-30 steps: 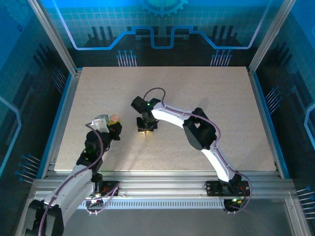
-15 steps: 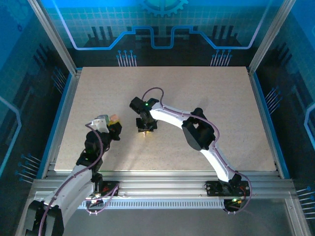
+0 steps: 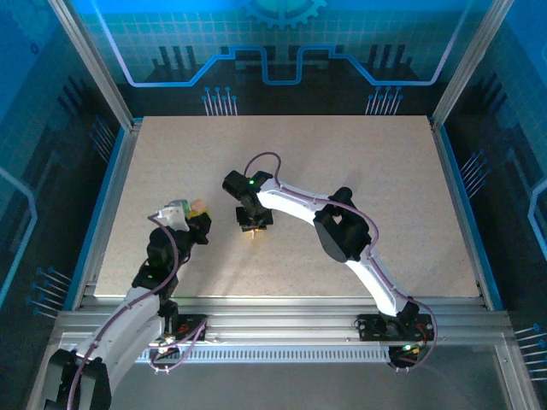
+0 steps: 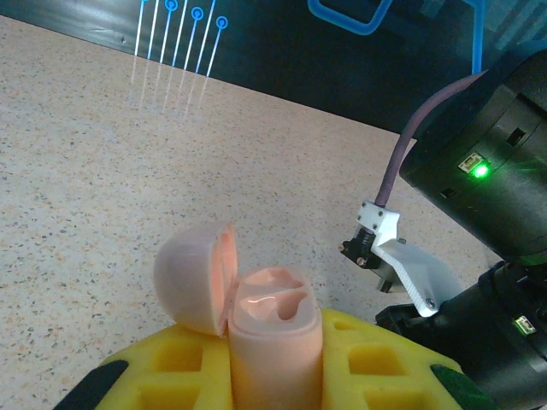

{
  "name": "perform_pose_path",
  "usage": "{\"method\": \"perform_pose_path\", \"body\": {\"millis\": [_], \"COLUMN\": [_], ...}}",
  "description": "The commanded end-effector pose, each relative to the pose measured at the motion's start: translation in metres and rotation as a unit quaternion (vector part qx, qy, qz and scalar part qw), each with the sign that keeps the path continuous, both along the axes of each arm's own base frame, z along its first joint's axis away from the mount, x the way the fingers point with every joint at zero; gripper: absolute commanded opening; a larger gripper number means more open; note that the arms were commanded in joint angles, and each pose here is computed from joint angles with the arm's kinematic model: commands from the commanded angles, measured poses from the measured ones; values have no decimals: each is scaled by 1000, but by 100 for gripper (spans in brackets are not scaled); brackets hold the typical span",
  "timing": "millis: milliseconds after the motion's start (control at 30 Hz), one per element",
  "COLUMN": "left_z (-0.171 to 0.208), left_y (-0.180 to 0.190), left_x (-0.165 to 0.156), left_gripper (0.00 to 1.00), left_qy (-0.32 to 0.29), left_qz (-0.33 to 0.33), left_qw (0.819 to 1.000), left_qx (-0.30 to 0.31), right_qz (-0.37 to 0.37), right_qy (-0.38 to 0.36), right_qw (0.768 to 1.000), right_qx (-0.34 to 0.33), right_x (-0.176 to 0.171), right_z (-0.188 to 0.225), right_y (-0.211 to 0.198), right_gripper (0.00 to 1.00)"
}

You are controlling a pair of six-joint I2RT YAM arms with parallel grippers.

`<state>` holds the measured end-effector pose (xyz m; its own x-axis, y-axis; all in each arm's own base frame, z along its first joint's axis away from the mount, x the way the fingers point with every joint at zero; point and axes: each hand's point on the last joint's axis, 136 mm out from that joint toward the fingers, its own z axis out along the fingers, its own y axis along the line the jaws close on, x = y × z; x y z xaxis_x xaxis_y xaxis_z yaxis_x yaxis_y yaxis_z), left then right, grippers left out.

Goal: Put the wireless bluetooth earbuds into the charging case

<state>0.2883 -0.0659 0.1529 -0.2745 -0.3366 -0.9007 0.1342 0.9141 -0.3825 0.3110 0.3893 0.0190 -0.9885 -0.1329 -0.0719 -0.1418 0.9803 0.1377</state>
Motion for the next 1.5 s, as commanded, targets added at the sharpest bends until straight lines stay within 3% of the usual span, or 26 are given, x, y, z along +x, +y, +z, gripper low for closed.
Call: {"method": "perform_pose_path", "body": {"millis": [0,300,867,1333,1467], "left_z": [17,15,-7,6,8], "left_y": [4,-5,-71,-146,-165], "left_x": [3,3,12,-3,-14], "left_gripper": [16,15,14,14,13], "left_qy": [-23,-16,1,-119,-141], "left_qz": [7,-18,-171,-364,-405], "left_qw": [1000,1000,985,924,903], "left_qx": [6,8,-3,-18,4], "right_qz": [8,-5,-44,20,38], "right_qy": [3,-46,-205,-330,-356], "right_qw": [1000,999,976,932,916], "right_qx": [-19,6,65,149,182], "right_x": [-7,-3,-1,-17,-23], "right_z": [-7,27,127,190,203], "right_y": [-1,-8,-65,-69,-67], "right_gripper": [23,21,21,22,22]}}
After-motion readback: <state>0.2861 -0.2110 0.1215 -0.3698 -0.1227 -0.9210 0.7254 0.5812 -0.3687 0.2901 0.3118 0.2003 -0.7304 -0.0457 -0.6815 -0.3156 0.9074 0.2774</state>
